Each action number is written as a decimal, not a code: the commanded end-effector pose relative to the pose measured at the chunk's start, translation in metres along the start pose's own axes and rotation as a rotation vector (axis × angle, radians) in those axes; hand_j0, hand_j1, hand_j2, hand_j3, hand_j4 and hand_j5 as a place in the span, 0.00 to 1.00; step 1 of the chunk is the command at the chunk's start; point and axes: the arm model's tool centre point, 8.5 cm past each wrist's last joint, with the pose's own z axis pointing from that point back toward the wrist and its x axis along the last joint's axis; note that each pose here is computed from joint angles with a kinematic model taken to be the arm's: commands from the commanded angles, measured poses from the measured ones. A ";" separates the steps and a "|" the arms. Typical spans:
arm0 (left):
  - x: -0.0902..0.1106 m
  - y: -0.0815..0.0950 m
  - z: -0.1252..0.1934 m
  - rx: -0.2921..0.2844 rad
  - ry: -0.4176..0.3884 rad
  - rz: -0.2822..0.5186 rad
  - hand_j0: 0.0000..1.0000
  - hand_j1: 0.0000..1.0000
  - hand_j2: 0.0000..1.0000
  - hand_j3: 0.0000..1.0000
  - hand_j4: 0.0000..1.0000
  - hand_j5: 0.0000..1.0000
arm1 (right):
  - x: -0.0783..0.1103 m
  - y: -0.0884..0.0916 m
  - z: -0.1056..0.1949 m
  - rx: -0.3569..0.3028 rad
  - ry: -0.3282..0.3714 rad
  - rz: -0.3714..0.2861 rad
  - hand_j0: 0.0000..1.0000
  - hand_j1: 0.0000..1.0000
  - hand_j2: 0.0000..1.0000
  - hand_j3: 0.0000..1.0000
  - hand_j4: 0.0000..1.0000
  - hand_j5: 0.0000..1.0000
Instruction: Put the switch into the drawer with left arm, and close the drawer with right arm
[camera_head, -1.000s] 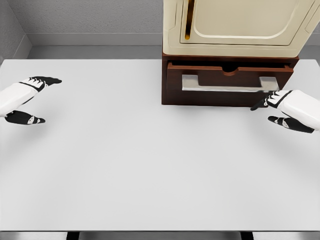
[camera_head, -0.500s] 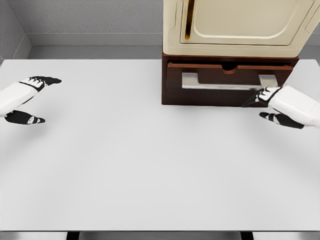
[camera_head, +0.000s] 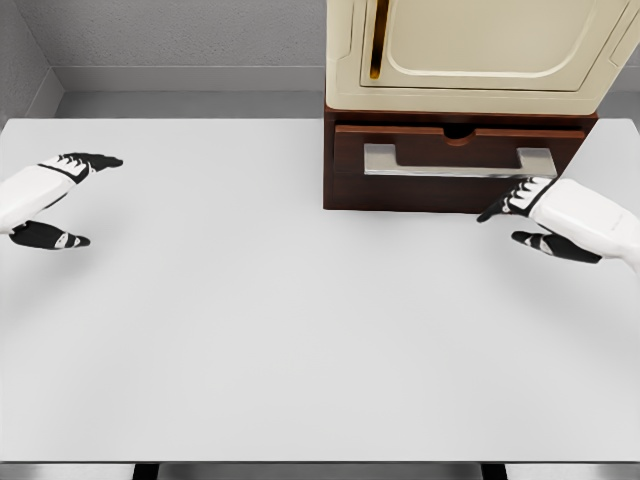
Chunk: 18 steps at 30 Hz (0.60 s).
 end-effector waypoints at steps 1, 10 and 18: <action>0.000 0.001 0.000 0.005 -0.001 0.006 1.00 1.00 1.00 1.00 1.00 1.00 | 0.000 0.002 -0.001 0.001 0.000 -0.003 0.66 0.66 0.66 0.66 0.66 0.66; 0.000 0.000 0.000 0.005 -0.001 0.006 1.00 1.00 1.00 1.00 1.00 1.00 | -0.012 0.012 -0.004 -0.003 0.034 -0.026 0.67 0.67 0.67 0.67 0.67 0.67; 0.000 0.001 0.000 0.004 0.000 0.005 1.00 1.00 1.00 1.00 1.00 1.00 | -0.020 0.013 -0.018 -0.014 0.040 -0.033 0.67 0.67 0.67 0.67 0.67 0.67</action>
